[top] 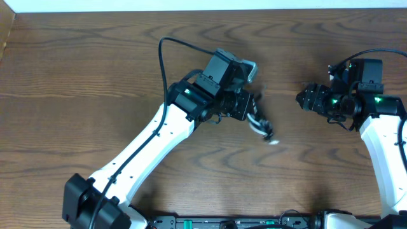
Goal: Untangle cables
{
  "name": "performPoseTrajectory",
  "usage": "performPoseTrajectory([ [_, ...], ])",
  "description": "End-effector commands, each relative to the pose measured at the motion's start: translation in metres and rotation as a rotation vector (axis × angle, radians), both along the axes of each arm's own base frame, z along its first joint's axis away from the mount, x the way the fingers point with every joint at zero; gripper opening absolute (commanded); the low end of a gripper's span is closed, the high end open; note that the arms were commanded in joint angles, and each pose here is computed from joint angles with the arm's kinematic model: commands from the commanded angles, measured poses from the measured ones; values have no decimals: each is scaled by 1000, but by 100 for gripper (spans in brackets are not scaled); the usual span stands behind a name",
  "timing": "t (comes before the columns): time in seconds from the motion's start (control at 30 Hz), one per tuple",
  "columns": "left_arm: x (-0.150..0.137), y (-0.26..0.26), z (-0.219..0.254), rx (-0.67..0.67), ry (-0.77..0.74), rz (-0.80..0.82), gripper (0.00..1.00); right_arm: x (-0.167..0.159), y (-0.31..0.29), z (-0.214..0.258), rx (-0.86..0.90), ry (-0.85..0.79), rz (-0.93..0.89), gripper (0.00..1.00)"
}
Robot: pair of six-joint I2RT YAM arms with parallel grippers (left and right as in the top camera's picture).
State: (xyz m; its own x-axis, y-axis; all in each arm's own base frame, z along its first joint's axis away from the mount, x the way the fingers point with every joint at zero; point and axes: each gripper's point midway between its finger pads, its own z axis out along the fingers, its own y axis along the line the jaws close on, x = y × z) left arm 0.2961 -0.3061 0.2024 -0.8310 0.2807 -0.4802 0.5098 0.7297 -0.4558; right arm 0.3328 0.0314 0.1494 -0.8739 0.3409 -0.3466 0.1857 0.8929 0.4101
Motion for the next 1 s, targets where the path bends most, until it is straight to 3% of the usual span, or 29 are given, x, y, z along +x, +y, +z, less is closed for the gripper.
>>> performPoseTrajectory([
  [0.0, -6, 5, -23, 46, 99, 17, 7, -1, 0, 4, -5, -8, 12, 72],
  [0.17, -2, 9, -63, 123, 179, 35, 7, -6, 0, 1, -3, 16, 12, 72],
  [0.3, 15, 35, -94, 270, 166, 121, 7, -10, 0, -1, -2, 35, 12, 72],
  [0.33, 20, 41, -95, 290, 152, 137, 11, -10, 0, -2, -2, 36, 12, 72],
  [0.4, 27, 47, -93, 311, 105, 105, 47, -10, 0, -1, -2, 34, 12, 74],
  [0.43, 27, 48, -92, 311, 102, 103, 52, -10, 0, -1, -2, 34, 12, 74],
  [0.57, 24, 51, -94, 322, 120, 103, 55, -10, 0, -1, -2, 35, 12, 76],
  [0.73, 9, 56, -119, 343, 266, 190, 55, -9, 0, -1, -3, 34, 12, 77],
  [0.97, -1, 33, -158, 270, 468, 244, 55, -10, 0, -2, -6, 35, 11, 77],
])
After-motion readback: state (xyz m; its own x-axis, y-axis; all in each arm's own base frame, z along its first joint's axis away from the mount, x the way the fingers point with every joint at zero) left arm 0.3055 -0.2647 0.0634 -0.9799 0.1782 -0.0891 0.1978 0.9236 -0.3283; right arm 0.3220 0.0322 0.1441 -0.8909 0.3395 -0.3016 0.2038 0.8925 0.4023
